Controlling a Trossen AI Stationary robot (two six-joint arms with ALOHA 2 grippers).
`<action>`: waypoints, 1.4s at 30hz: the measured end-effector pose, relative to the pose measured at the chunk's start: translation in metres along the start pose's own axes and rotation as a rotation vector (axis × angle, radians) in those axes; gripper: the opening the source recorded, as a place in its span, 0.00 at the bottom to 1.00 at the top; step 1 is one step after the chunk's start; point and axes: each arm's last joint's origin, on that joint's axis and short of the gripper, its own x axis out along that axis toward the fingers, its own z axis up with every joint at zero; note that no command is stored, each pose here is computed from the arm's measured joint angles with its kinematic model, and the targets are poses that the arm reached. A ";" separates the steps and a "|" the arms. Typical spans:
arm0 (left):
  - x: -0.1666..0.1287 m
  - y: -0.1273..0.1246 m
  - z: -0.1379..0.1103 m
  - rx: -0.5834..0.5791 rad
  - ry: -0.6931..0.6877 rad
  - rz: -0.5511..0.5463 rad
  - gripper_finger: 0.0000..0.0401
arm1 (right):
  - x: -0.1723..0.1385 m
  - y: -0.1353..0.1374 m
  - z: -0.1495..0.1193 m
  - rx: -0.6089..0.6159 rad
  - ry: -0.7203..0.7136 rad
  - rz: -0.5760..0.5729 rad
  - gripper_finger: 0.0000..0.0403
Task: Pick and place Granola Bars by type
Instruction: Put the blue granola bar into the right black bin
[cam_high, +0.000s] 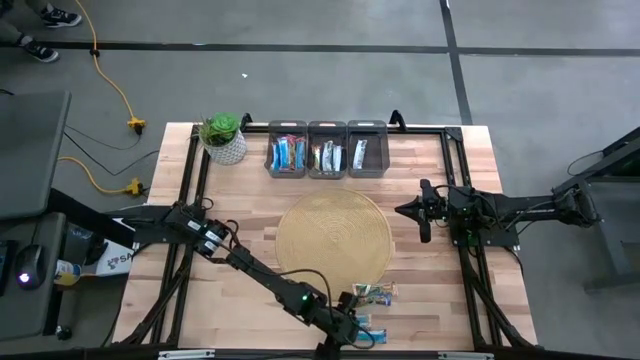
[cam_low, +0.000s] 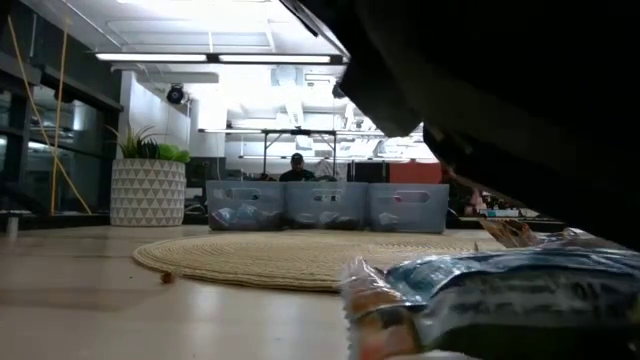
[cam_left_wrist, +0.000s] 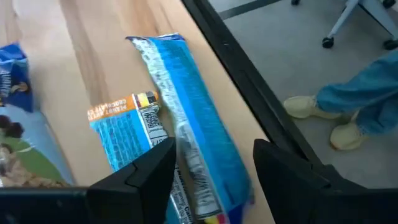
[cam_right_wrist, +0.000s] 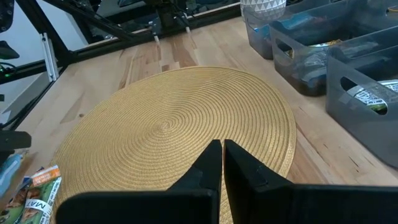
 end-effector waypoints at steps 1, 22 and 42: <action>0.000 0.001 0.000 -0.003 0.000 0.002 0.52 | 0.000 0.000 0.000 0.000 0.000 0.000 0.00; 0.011 0.026 -0.008 -0.141 0.020 0.044 0.52 | 0.000 0.000 0.000 0.000 0.000 0.000 0.00; 0.012 0.027 -0.010 -0.143 0.035 0.085 0.31 | 0.000 0.000 0.000 0.000 0.000 0.000 0.00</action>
